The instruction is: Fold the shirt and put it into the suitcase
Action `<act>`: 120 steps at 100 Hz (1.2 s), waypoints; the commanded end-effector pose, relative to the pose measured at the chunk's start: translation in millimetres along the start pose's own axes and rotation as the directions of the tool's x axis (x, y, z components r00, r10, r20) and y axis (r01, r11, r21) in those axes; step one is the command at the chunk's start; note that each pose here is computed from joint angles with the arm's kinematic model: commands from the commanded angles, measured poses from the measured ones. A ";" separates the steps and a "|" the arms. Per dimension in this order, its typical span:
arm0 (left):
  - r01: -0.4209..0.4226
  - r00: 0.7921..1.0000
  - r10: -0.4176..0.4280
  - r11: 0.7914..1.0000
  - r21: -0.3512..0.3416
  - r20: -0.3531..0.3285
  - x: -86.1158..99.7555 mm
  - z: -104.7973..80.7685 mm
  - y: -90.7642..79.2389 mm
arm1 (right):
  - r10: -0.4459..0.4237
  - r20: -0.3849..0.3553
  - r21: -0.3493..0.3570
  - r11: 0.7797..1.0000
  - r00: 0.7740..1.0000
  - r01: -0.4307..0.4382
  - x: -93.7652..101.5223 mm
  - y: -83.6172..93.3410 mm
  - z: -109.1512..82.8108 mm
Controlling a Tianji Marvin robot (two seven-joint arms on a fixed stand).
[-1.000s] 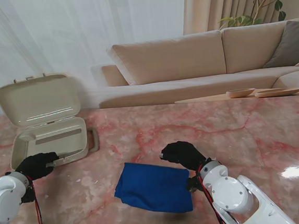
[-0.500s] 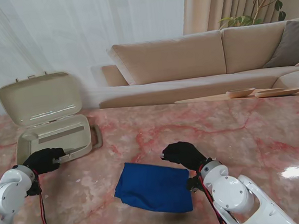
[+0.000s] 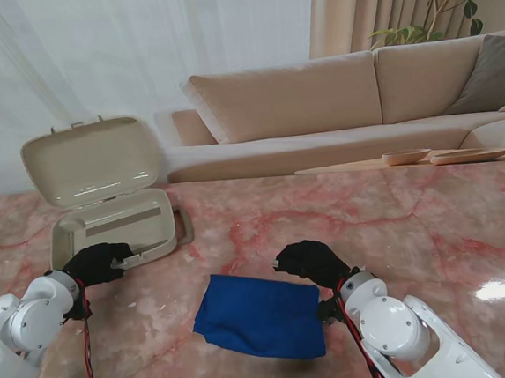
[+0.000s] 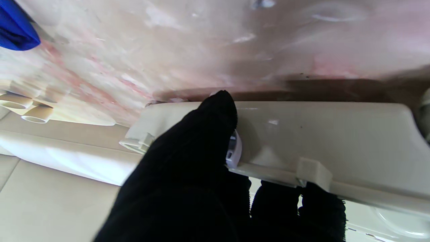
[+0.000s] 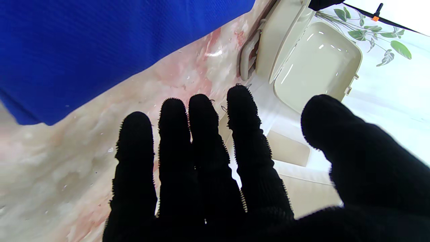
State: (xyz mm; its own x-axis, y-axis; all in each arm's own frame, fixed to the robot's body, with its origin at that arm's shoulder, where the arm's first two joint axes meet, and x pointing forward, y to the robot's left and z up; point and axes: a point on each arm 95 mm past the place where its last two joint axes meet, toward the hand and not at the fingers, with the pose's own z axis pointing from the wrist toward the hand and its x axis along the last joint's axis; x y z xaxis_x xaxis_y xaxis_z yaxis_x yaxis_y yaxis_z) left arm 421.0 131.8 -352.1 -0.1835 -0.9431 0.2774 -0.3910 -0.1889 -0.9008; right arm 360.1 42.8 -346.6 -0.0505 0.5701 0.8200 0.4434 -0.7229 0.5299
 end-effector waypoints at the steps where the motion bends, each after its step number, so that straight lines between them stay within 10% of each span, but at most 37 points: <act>1: 0.026 1.000 -0.026 0.998 -0.061 -0.009 3.3 2.4 27.3 | 0.013 0.025 0.024 1.000 1.000 -0.013 -7.5 -5.1 -1.8; 120: 0.132 0.945 -0.150 0.988 -0.084 -0.290 80.4 78.5 29.8 | 0.023 0.075 0.023 0.999 0.997 -0.025 -22.0 -0.2 -3.1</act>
State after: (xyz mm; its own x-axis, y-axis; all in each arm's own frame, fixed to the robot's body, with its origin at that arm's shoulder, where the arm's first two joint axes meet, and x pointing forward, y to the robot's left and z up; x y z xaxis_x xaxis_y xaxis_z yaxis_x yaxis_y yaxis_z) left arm 471.7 37.6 -367.7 -0.3825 -0.7912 0.4772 -0.4506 -0.2911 -0.8439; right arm 362.1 30.5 -356.8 0.0024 0.5802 0.8144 0.4472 -0.7291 0.5181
